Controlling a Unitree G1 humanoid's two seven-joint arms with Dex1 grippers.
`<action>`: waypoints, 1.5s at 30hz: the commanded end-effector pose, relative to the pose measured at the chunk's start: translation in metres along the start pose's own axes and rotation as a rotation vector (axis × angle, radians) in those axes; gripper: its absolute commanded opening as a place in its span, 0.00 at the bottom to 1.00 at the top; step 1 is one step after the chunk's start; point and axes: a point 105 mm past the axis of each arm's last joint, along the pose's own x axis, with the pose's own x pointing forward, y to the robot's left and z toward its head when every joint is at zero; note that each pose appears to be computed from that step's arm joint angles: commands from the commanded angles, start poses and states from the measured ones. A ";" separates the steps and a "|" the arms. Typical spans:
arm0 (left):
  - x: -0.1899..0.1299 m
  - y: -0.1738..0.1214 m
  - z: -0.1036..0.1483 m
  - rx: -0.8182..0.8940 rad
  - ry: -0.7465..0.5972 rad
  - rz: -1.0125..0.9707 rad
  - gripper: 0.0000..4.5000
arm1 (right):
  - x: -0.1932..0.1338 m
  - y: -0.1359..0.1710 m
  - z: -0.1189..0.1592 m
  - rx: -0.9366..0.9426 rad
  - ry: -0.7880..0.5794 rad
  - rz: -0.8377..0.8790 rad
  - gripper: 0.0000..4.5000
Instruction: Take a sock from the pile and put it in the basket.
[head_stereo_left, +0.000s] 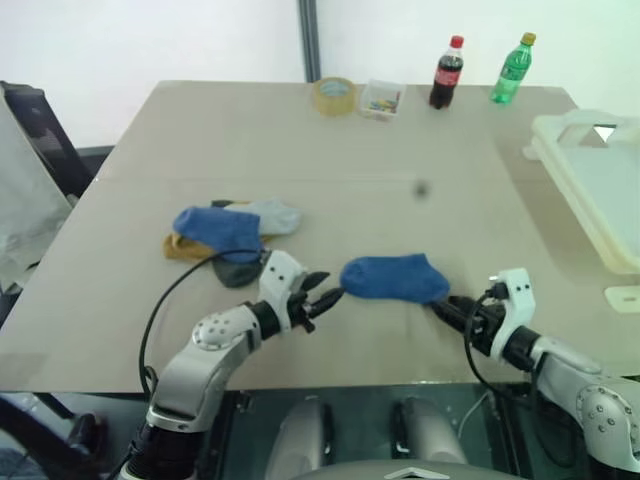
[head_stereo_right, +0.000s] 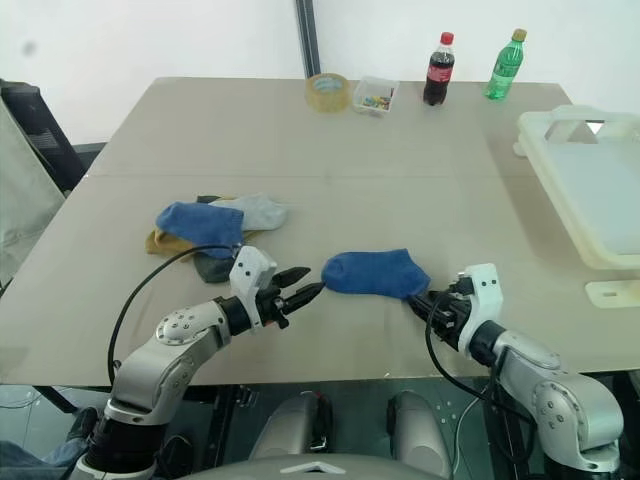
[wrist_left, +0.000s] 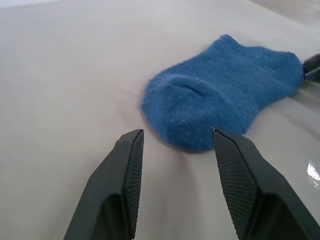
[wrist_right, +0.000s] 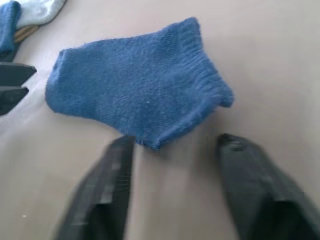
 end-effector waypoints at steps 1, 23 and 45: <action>-0.004 0.015 0.024 0.129 -0.061 0.085 0.51 | -0.024 0.011 0.019 -0.194 -0.056 0.105 0.73; -0.052 0.096 0.017 0.451 0.142 0.687 0.51 | -0.034 0.036 0.067 -0.506 -0.244 0.360 0.73; -0.050 0.103 0.035 0.532 0.063 0.724 0.51 | -0.027 0.040 0.058 -0.490 -0.242 0.359 0.73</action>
